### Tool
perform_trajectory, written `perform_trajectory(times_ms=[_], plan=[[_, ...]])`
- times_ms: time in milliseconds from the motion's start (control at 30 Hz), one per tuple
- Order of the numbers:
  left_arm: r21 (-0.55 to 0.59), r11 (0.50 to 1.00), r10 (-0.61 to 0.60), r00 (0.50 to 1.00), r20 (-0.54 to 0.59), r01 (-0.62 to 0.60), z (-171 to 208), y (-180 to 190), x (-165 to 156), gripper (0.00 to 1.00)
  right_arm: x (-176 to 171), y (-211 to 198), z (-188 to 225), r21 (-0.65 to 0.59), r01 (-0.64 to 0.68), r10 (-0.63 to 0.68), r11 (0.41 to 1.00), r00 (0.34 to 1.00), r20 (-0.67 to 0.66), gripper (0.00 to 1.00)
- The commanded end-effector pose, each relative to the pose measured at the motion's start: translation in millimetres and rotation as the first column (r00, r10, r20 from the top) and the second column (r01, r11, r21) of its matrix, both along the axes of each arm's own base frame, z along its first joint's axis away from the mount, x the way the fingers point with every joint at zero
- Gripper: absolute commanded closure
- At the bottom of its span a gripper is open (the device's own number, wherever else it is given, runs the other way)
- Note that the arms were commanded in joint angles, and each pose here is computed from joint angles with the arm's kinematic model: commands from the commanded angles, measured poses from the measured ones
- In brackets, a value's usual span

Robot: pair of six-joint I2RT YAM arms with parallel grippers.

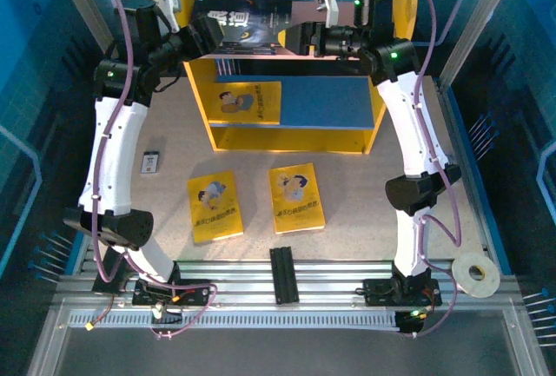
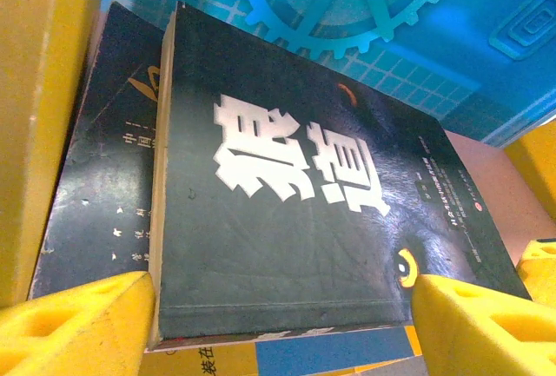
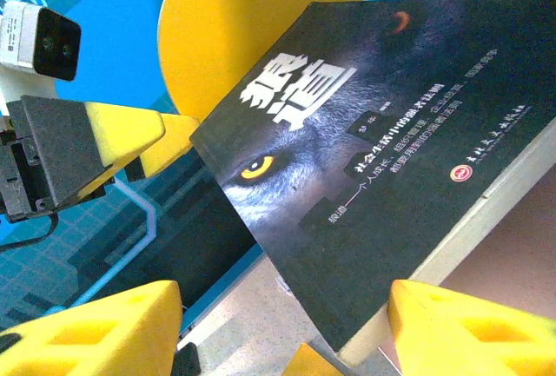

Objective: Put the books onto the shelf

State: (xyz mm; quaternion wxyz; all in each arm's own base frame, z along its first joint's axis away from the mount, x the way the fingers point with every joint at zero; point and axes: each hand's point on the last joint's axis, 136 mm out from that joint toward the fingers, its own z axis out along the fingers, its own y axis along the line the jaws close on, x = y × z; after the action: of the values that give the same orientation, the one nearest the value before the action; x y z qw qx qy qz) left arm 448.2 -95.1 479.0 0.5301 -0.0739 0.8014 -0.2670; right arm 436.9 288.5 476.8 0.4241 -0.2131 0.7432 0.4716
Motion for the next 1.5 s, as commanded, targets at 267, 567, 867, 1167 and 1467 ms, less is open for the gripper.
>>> perform_trajectory(times_ms=[267, 567, 867, 1167, 1467], plan=[[0.027, 0.999, 0.034, 0.998, 0.045, -0.035, 16, 16, -2, 0.21, -10, 18, 8, 0.031, -0.068, 0.067, 0.997, 0.997, 0.023, 0.35], [0.029, 0.999, 0.043, 0.997, 0.063, -0.045, 23, 19, -11, 0.21, -12, 20, 10, 0.040, -0.082, 0.081, 0.996, 0.996, 0.026, 0.35], [0.048, 0.993, 0.102, 0.991, 0.090, -0.107, 31, 31, -22, 0.20, -6, 20, 9, 0.041, -0.070, 0.069, 0.997, 0.997, 0.033, 0.34], [0.059, 0.990, 0.124, 0.987, 0.105, -0.131, 35, 36, -31, 0.19, 6, 18, 6, 0.055, -0.057, 0.055, 0.997, 0.998, 0.036, 0.33], [0.064, 0.989, 0.123, 0.988, 0.098, -0.130, 32, 37, -30, 0.20, 15, 22, 2, 0.087, -0.079, 0.077, 0.993, 0.997, 0.027, 0.33]])
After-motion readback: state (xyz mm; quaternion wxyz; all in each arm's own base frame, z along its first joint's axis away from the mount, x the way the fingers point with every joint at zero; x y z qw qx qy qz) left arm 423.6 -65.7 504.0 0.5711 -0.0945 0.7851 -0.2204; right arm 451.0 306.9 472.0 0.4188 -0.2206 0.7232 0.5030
